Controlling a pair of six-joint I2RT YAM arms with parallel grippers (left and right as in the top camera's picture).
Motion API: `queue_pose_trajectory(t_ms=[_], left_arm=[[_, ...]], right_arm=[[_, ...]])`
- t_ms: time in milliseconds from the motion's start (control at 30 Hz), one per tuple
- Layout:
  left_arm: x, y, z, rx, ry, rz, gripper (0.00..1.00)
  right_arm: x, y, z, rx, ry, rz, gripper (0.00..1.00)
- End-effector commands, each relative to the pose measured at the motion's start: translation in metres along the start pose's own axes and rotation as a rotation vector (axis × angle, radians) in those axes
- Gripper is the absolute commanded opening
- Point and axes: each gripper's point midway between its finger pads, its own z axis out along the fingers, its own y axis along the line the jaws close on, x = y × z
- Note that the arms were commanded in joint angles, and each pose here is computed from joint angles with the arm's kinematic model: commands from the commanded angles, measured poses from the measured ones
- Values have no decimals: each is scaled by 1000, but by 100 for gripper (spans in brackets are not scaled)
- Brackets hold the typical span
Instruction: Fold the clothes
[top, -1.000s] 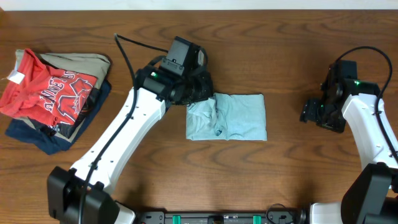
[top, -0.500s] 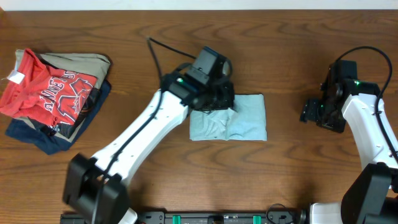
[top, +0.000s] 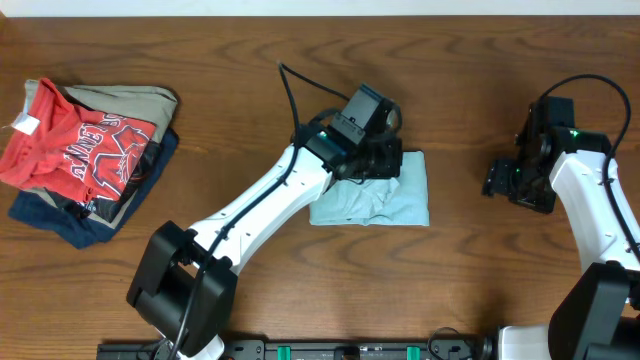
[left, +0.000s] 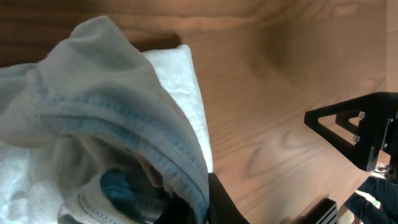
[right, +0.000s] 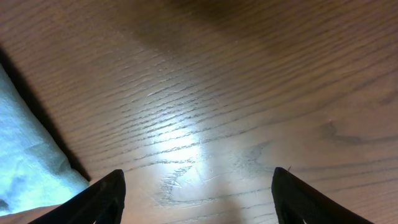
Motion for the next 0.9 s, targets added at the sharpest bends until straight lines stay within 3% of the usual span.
queue_pose_trajectory(t_ms=[0, 67, 167, 200, 267, 400, 533, 667, 867], left_arm=[[-6, -6, 2, -2, -21, 10, 6], [-3, -9, 8, 3, -16, 20, 10], [1, -21, 18, 34, -9, 47, 26], [3, -28, 21, 54, -6, 59, 33], [7, -42, 25, 94, -7, 103, 59], [1, -42, 15, 96, -33, 234, 60], [-18, -11, -19, 42, -57, 216, 59], [-30, 51, -56, -88, -50, 95, 59], [-18, 148, -86, -292, 28, -138, 60]], right_arm=[[-3, -1, -4, -7, -12, -2, 73], [-3, -1, -4, -7, -12, -2, 73], [-3, -1, -4, -7, -13, -2, 73], [-3, -1, -4, -7, -13, -2, 73], [-4, 2, -4, -22, -18, -2, 74], [-3, 15, -4, -101, -9, -40, 75], [6, 52, -12, -323, 13, -185, 75], [16, 100, -34, -609, 12, -307, 74], [34, 146, -41, -669, 9, -464, 74]])
